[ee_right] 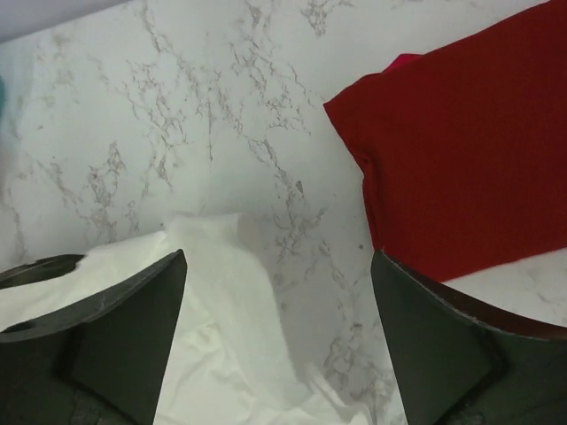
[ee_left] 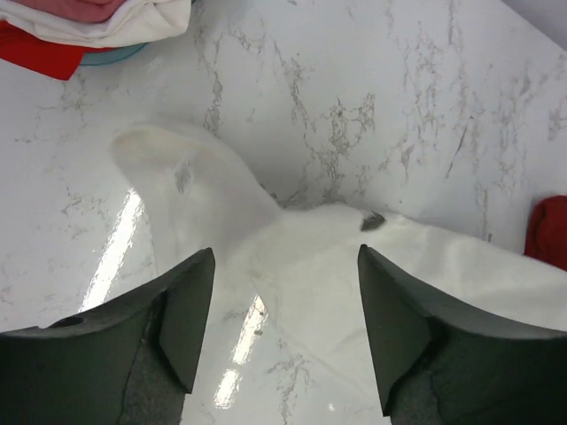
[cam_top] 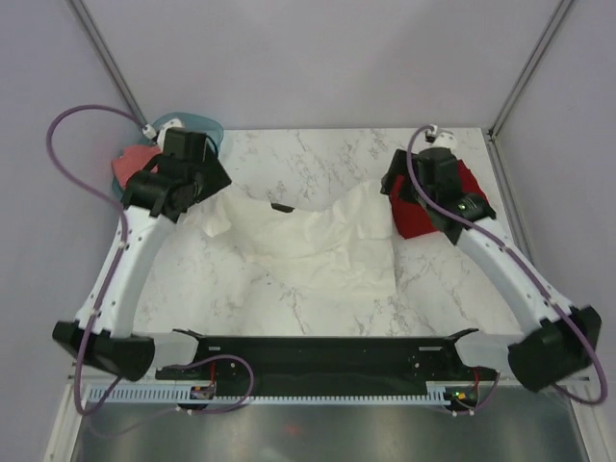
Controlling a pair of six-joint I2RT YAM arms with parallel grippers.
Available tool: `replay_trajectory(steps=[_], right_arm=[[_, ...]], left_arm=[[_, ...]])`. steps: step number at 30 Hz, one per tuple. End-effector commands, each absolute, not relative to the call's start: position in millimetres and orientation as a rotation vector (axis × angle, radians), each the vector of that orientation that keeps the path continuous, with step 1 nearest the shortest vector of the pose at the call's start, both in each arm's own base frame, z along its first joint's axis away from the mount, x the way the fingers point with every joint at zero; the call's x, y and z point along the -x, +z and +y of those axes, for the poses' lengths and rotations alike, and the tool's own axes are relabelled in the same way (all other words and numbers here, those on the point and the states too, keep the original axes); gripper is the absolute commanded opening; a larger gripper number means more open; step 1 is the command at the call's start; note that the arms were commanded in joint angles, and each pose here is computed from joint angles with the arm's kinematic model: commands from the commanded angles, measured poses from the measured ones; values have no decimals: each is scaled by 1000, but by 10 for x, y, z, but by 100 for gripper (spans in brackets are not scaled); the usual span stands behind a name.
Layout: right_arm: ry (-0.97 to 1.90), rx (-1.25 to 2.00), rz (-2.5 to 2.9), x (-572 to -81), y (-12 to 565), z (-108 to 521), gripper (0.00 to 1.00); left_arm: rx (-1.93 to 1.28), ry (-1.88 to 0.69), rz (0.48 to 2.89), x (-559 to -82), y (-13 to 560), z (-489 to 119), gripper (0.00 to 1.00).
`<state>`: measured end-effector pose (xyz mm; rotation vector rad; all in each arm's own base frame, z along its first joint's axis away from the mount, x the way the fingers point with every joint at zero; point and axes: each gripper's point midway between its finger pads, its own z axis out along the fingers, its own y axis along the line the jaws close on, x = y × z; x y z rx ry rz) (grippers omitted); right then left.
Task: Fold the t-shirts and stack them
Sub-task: Flatten the tshirt out
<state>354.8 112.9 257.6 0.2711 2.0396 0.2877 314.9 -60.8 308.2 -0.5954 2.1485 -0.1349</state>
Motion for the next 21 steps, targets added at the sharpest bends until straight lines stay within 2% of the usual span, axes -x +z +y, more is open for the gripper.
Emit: replay_trajectory(steps=[1,7,8,10,11,12,15,21], right_arm=[[307,-260,2058,-3926,2530,1304,93],[296,-354,2077,-4111,2079,1276,70],[294,-369,2077,-4154,2018,1263,61],[271,-376,2118,-4231,1795,1269,54],[264,-389,2133,-4261,1704,1261,47],[243,-397,2168,-4308,1512,1248,45],[210,-414,2223,-4391,1148,1211,41],[128,-407,2342,-4500,510,1194,37]], left_arm=[[647,-84,2149,-3440,3071,-580,75],[713,-257,2100,-3329,2804,-727,76],[704,-321,2101,-3315,2740,-813,76],[709,-407,2076,-3275,2534,-901,76],[694,-447,2087,-3244,2450,-969,76],[703,-440,2122,-3188,2213,-974,76],[697,-496,2126,-3145,1976,-1056,75],[577,-560,2102,-3170,1760,-1172,75]])
